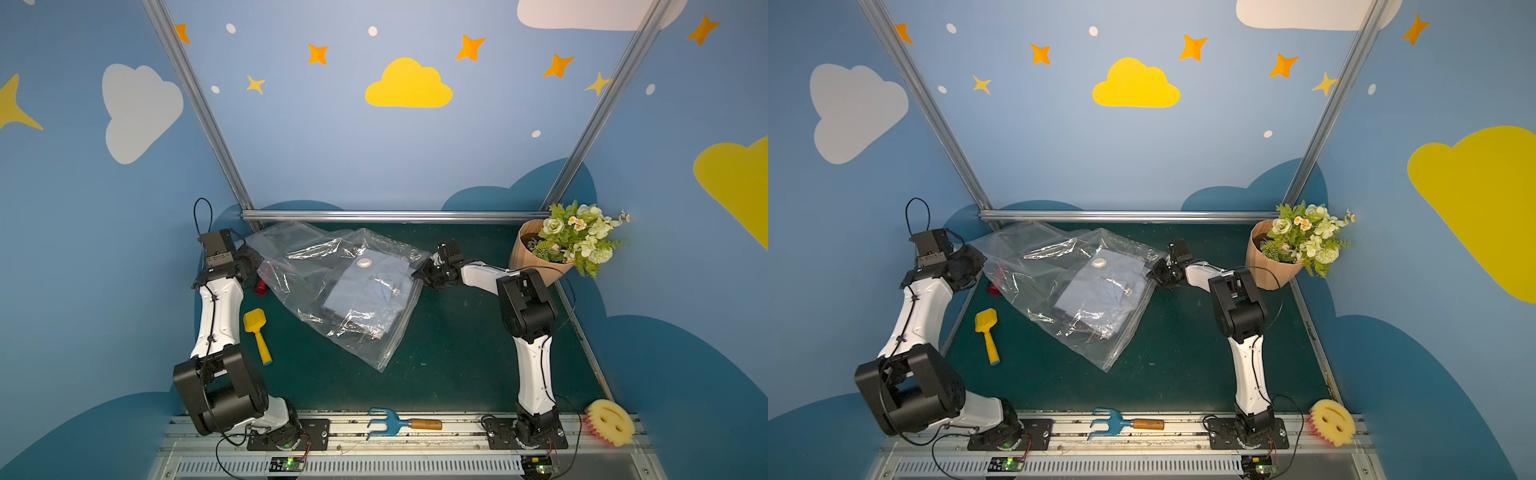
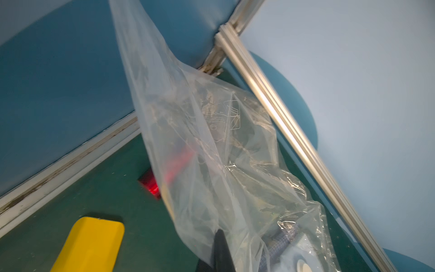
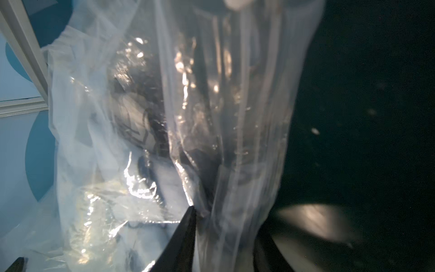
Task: Take the shirt out of the vacuum bag
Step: Move the vacuum bag to the center of the board.
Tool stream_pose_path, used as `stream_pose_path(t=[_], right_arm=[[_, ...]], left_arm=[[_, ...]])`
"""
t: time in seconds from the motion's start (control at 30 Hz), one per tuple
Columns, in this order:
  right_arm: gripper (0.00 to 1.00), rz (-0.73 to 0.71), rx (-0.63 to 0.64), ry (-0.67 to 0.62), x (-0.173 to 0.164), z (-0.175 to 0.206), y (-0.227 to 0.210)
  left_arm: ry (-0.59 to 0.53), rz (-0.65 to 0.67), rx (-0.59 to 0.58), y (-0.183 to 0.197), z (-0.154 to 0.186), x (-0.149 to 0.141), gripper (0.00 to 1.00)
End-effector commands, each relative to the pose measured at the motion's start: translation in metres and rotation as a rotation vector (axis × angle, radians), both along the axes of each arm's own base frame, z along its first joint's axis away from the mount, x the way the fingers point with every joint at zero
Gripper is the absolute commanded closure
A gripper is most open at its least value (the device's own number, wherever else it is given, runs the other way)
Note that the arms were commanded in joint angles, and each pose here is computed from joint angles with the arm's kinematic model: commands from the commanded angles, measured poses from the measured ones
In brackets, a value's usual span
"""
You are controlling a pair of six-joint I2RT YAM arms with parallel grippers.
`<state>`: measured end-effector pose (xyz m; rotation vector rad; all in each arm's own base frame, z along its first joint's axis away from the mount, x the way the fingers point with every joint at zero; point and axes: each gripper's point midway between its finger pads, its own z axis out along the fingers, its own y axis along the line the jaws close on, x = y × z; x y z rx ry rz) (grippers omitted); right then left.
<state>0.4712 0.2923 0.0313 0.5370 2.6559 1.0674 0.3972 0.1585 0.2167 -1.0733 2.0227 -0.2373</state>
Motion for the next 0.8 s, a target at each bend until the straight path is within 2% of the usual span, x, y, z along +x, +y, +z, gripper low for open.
stream_pose_path(t=[0.0,0.23,0.33,0.4,0.47,0.6,0.77], right_arm=[[0.64,0.043,-0.066,0.077,-0.009,-0.036,0.006],[0.62,0.052,-0.039,0.048,0.013,-0.034,0.024],[0.58,0.048,-0.031,0.035,0.022,-0.029,0.025],[0.54,0.05,-0.031,0.022,0.027,-0.023,0.021],[0.49,0.055,-0.037,0.006,0.031,-0.013,0.015],[0.41,0.068,-0.071,-0.047,0.036,0.016,-0.011],[0.37,0.081,-0.111,-0.115,0.033,0.054,-0.05]], left_arm=[[-0.002,0.023,-0.006,0.013,-0.004,-0.004,0.97],[0.032,0.054,0.016,0.026,-0.009,-0.011,0.96],[0.046,0.035,-0.009,0.023,-0.015,-0.009,0.84],[0.04,0.019,-0.017,0.02,-0.014,-0.008,0.61],[0.025,-0.005,-0.027,0.014,-0.007,-0.008,0.46],[-0.011,-0.035,0.005,0.005,0.016,-0.015,0.39],[-0.092,-0.12,0.101,-0.024,0.054,-0.017,0.34]])
